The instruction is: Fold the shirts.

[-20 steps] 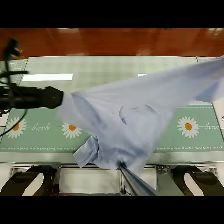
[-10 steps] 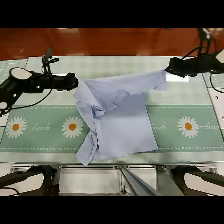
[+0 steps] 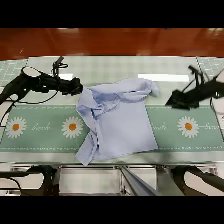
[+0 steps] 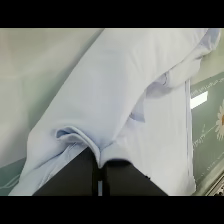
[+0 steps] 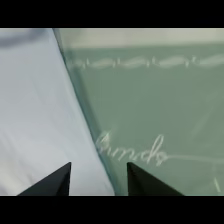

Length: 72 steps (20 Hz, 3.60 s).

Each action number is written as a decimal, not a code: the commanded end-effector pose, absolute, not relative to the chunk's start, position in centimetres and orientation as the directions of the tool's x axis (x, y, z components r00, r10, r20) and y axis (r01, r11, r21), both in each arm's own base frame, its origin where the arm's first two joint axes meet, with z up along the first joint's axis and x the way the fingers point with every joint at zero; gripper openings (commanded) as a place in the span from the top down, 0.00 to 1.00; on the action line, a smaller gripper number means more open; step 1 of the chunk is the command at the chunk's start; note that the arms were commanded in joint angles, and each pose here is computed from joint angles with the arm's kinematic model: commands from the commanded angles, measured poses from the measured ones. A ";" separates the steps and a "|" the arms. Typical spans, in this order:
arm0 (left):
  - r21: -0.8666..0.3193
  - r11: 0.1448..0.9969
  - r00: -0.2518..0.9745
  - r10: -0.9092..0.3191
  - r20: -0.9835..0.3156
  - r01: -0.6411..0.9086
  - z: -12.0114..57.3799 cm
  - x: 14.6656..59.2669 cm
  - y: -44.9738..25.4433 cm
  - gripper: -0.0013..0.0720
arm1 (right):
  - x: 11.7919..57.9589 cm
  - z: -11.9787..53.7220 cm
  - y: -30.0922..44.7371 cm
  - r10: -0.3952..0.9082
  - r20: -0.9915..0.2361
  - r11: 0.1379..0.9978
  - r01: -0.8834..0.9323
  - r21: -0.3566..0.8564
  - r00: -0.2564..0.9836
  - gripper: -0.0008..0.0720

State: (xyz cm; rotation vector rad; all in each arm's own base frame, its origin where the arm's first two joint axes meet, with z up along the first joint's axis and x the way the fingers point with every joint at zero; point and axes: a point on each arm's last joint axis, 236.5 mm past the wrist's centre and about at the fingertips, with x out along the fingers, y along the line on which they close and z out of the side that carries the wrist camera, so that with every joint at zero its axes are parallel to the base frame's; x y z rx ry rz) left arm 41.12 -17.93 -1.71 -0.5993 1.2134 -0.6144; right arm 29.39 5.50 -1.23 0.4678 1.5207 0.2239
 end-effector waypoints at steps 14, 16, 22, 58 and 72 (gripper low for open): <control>-0.714 0.691 0.209 -0.719 -0.662 0.116 -1.9 40.7 -18.4 0.95 | 13.7 -9.9 18.2 0.611 -0.752 0.789 0.258 0.557 -0.246 0.43; -0.714 0.691 0.210 -0.719 -0.663 0.115 -1.9 40.7 -18.4 0.95 | 14.9 -10.5 19.0 0.638 -0.742 0.764 0.286 0.578 -0.207 0.43; -0.714 0.691 0.210 -0.719 -0.663 0.115 -1.9 40.7 -18.4 0.95 | 19.1 -11.5 19.8 0.670 -0.741 0.705 0.352 0.616 -0.042 0.43; -0.697 0.717 -0.034 -0.697 -0.716 -0.012 -4.5 22.6 -19.3 0.29 | 44.2 0.7 3.3 0.647 -0.712 0.702 0.152 0.696 0.271 0.43; -0.833 0.553 0.013 -0.833 -0.553 0.014 -2.9 25.3 -18.0 0.29 | 27.9 -4.5 -2.9 0.587 -0.725 0.563 0.461 0.686 0.361 0.43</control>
